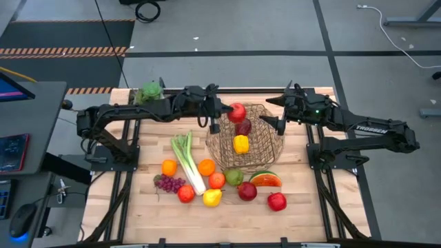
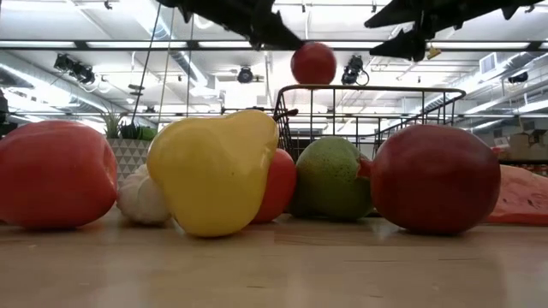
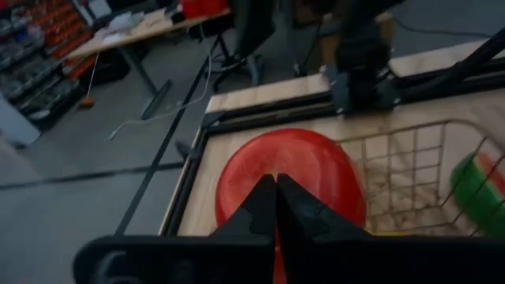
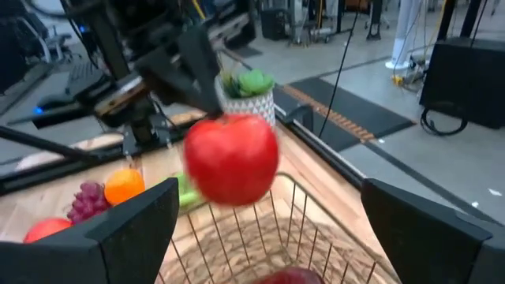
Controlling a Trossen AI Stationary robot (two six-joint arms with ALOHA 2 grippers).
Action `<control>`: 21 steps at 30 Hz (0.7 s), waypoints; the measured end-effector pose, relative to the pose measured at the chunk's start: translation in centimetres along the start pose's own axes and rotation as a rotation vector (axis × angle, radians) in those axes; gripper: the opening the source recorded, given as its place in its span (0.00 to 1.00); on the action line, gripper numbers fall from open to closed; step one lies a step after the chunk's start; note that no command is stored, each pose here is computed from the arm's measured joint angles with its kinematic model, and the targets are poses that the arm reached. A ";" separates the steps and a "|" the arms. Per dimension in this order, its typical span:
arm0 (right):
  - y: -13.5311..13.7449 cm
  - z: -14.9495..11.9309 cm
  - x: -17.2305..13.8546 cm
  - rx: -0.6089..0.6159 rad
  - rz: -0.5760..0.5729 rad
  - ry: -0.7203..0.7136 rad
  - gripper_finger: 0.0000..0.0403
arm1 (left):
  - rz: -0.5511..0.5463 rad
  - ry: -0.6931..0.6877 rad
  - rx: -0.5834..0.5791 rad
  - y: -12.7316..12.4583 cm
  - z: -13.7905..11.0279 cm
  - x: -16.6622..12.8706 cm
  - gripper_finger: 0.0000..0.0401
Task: Build produce basket
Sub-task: Put the red apple into the brown wire basket
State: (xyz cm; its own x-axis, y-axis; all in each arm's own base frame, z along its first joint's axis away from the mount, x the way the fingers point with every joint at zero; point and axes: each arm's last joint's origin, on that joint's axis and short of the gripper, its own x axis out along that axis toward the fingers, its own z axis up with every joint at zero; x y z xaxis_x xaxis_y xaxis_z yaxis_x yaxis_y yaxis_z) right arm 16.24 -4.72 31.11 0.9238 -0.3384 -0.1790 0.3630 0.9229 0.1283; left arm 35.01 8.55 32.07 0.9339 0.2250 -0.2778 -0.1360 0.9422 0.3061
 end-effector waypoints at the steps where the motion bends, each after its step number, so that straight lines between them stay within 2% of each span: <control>1: 0.0 0.1 -0.2 -0.002 0.002 -0.012 0.99 | -0.005 -0.014 0.002 -0.3 0.2 0.0 0.01; 12: -0.1 1.0 -3.4 0.000 0.012 -0.102 0.99 | -0.047 -0.119 -0.007 -2.6 1.8 -0.2 0.01; 21: -0.2 1.0 -4.3 0.001 0.014 -0.118 0.99 | -0.073 -0.202 -0.007 -4.6 2.2 1.1 0.01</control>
State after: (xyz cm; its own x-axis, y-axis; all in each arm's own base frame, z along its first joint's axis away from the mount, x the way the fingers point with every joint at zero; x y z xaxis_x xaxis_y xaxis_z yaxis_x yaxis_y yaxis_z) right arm 12.35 -3.65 32.86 0.9366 -0.3451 -0.0616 0.3503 0.9275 0.1308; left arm 37.42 3.94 32.34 0.9886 0.1023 -0.1104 -0.0671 0.9562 0.2850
